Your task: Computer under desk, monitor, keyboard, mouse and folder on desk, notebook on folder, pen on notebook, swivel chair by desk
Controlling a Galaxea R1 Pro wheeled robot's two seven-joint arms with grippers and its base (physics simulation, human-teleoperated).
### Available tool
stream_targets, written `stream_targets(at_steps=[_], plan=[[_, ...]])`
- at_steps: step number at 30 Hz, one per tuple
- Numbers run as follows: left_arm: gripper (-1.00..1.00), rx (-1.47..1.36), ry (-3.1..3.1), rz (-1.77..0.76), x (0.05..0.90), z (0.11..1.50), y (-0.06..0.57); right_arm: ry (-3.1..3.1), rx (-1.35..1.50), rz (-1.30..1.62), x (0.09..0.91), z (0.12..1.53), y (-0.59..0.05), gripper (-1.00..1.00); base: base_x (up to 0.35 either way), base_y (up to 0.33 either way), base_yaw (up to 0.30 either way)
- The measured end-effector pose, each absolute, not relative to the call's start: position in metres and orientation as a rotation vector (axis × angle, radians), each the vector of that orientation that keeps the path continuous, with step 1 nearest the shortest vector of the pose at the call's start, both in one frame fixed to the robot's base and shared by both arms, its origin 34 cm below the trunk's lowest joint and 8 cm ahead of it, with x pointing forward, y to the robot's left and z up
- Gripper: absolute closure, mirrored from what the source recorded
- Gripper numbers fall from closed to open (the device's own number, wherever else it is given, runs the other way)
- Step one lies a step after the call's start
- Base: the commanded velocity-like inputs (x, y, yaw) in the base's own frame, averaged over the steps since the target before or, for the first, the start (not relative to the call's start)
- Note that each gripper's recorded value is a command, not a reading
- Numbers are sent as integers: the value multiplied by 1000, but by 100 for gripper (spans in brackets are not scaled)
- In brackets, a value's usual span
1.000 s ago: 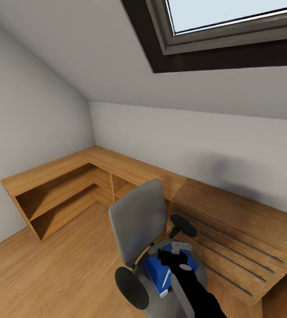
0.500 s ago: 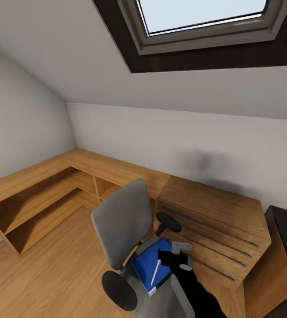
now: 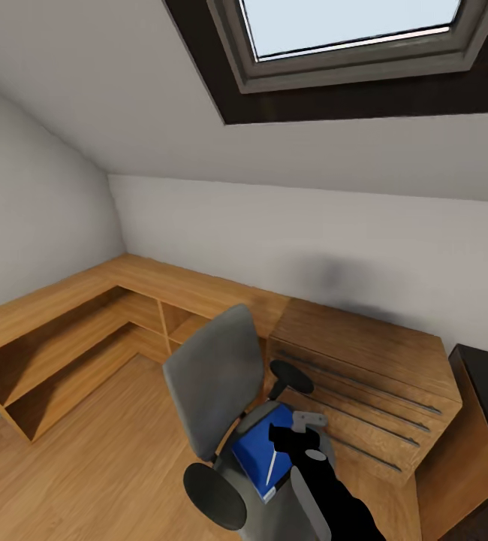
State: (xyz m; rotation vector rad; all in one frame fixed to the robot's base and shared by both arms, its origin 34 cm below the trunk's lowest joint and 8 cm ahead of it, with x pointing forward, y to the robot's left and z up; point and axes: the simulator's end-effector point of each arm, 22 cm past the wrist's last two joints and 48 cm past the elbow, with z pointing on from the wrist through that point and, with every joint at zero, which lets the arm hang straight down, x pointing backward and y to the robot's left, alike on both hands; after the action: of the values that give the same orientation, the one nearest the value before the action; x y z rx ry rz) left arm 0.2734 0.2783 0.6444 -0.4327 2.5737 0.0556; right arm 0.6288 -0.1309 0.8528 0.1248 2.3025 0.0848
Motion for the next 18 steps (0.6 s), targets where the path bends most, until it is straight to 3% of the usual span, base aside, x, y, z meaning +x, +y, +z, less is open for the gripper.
stream_targets(at_steps=[6,13,18], plan=[[-100,-432,2574,55,273,644,278,2305,125,83,628,852,-131,-100,12,10,0],[-100,-432,2573,56,273,645,278,2319,122,77,624,846,-131,-100,168,91,-4],[-100,-431,2572,55,274,645,278,2320,122,77,624,846,-131,-100,52,23,-155]])
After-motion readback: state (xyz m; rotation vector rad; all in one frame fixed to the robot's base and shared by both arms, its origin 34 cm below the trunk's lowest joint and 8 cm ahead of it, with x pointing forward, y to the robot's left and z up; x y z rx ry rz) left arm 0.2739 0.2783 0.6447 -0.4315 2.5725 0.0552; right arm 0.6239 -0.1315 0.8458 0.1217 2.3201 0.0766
